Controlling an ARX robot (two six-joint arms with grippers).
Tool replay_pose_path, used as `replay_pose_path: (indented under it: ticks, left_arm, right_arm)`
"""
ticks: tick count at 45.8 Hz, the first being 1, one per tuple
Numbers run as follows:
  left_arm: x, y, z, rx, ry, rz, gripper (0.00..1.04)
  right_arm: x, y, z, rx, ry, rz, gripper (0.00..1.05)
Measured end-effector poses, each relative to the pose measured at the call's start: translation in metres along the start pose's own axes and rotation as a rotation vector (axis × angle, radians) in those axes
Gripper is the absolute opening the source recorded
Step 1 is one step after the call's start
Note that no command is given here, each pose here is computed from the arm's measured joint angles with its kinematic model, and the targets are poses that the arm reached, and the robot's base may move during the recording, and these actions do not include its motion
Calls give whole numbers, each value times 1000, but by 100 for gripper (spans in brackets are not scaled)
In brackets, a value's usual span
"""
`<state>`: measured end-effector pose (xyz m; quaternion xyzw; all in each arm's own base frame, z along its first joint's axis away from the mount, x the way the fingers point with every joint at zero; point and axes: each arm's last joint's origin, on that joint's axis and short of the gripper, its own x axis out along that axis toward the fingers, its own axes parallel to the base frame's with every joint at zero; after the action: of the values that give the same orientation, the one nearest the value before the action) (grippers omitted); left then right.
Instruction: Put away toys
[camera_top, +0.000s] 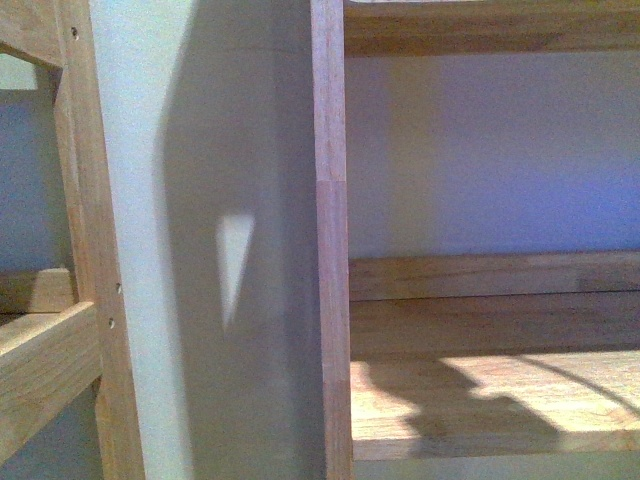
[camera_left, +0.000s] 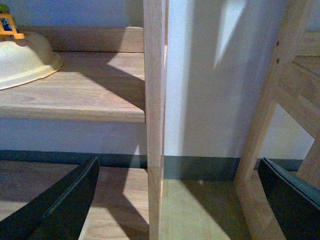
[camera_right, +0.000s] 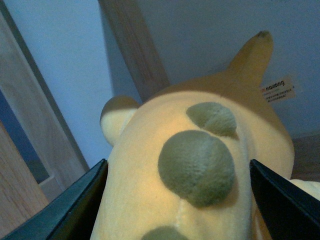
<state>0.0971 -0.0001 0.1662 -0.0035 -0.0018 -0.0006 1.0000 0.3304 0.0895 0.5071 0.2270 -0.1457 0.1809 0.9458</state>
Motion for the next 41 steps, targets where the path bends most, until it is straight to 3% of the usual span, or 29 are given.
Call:
replay_pose_path:
  ticks: [4, 14, 26, 41]
  left_arm:
    - [0, 0, 0, 0, 0, 0, 99]
    - [0, 0, 0, 0, 0, 0, 99]
    - [0, 0, 0, 0, 0, 0, 99]
    - [0, 0, 0, 0, 0, 0, 99]
  right_arm:
    - [-1, 0, 3, 3, -27, -30, 99]
    - [-4, 6, 10, 86, -85, -84, 98]
    - [-31, 57, 21, 208, -198, -59, 98]
    - [-90, 96, 10, 107, -282, -54, 98]
